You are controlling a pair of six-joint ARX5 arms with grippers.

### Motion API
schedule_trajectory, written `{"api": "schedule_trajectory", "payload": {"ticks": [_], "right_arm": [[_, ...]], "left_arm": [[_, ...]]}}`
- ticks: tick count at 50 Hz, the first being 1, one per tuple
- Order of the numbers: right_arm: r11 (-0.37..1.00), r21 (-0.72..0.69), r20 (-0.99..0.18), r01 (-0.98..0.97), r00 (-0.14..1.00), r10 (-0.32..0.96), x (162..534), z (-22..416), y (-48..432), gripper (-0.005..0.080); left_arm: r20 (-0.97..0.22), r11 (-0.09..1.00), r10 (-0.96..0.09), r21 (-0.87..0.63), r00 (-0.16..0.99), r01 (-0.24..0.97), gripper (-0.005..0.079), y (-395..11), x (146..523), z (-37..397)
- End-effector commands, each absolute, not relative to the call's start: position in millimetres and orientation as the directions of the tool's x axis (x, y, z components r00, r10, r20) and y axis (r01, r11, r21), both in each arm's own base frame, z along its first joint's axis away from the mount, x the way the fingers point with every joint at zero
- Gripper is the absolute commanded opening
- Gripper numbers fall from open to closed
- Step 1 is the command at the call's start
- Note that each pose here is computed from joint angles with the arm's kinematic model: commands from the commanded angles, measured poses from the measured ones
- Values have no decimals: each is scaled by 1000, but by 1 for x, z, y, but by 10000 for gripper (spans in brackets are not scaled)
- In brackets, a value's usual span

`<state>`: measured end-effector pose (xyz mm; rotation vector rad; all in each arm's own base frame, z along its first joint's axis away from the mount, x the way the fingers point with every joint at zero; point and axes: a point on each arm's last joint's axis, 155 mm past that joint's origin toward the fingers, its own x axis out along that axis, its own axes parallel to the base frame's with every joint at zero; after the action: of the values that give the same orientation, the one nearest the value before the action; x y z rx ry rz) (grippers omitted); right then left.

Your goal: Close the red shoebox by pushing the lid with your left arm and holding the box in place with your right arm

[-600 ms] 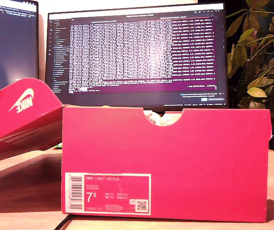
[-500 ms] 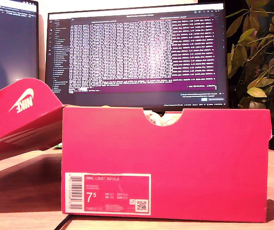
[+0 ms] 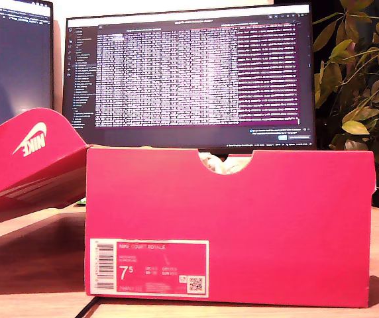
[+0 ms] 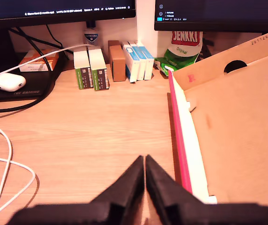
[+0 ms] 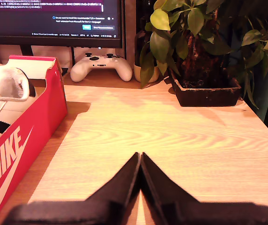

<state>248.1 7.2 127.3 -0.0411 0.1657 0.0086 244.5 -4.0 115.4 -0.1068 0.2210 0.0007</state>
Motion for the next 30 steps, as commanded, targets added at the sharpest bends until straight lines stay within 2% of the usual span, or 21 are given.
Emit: {"api": "schedule_trajectory", "payload": {"ticks": [1, 4, 5, 6, 8, 9, 11, 15, 30], "right_arm": [[1000, -3, -159, -17, 987, 16, 249, 125, 10, -12], [994, 108, -158, -1, 987, 19, 249, 125, 10, -12], [991, 131, -159, 0, 987, 20, 249, 125, 10, -12], [991, 131, -160, -2, 987, 23, 249, 125, 11, -12], [974, 228, -162, -1, 986, 39, 249, 124, 14, -12], [971, 238, -161, -7, 986, 46, 249, 124, 15, -12], [967, 253, -152, -15, 987, 56, 249, 127, 17, -12], [951, 308, -127, -31, 989, 74, 249, 134, 20, -12], [921, 350, -48, -170, 979, 199, 240, 179, 42, -12]], "left_arm": [[-245, 983, -26, -183, 969, -20, -18, -7, 244, 100], [-245, 979, -38, -201, 969, -13, -18, -9, 244, 100], [-245, 964, -43, -264, 969, -24, -18, -10, 244, 100], [-245, 964, -49, -265, 968, -18, -18, -11, 244, 100], [-245, 964, -52, -266, 968, -16, -18, -11, 244, 100], [-245, 942, -54, -334, 968, -32, -18, -12, 244, 100], [-244, 934, -65, -357, 968, -27, -18, -14, 244, 101], [-237, 924, -106, -382, 966, 7, -18, -21, 244, 104], [-153, 864, -243, -483, 958, 142, -19, -46, 237, 145]]}}
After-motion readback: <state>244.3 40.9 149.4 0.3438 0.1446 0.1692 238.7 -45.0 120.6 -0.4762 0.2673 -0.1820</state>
